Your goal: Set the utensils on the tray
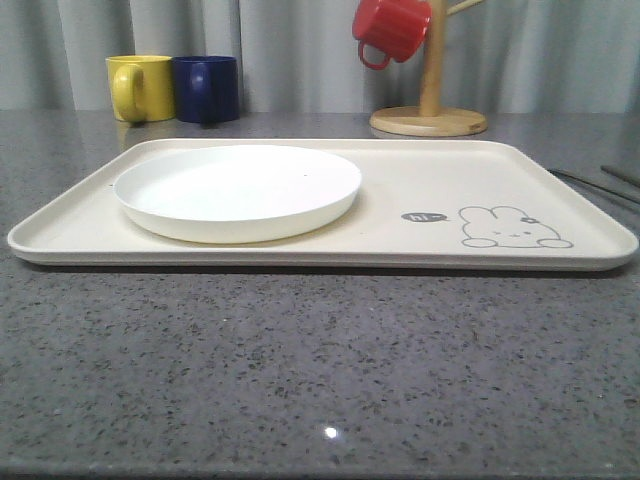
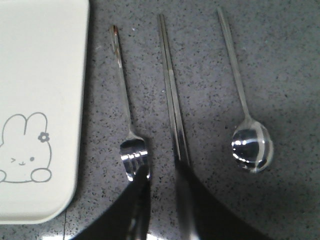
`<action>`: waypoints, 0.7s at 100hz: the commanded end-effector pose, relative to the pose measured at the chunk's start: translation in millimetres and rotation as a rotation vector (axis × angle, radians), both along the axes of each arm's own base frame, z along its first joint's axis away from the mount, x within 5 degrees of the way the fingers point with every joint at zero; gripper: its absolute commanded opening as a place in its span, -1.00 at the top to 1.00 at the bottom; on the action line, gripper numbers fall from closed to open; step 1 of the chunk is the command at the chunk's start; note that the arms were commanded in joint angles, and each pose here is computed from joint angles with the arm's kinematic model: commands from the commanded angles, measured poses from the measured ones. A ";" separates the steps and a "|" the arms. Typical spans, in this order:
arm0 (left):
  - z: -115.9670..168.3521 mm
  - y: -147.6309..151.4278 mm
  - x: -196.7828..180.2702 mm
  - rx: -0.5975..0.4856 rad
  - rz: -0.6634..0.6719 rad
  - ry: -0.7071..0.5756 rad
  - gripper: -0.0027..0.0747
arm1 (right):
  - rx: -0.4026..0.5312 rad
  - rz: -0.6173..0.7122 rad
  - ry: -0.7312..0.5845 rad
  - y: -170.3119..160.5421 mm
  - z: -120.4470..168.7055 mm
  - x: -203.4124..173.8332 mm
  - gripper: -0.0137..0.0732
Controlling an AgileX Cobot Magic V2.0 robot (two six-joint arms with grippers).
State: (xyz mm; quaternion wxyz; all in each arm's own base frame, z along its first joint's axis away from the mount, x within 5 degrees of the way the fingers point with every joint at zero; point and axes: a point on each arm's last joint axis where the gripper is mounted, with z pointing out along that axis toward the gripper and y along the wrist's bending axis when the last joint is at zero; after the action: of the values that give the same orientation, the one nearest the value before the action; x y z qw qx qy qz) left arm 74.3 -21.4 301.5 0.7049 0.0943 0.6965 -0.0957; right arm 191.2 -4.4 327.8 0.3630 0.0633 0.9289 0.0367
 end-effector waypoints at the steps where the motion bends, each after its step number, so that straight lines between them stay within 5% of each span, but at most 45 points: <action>1: 14.9 2.2 -0.2 -0.026 0.022 -0.081 0.98 | -0.009 0.007 -0.084 -0.6 15.1 4.3 0.02; 70: 14.9 2.2 -0.2 -0.026 0.022 -0.081 0.98 | -0.009 0.226 0.090 30.1 -14.9 90.1 0.02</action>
State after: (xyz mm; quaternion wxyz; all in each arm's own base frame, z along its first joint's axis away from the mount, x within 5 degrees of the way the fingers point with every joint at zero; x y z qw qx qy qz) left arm 74.3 -21.4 301.5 0.7049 0.0943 0.6965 -0.0957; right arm 270.3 23.3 301.7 0.2816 -0.0332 0.9564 0.0697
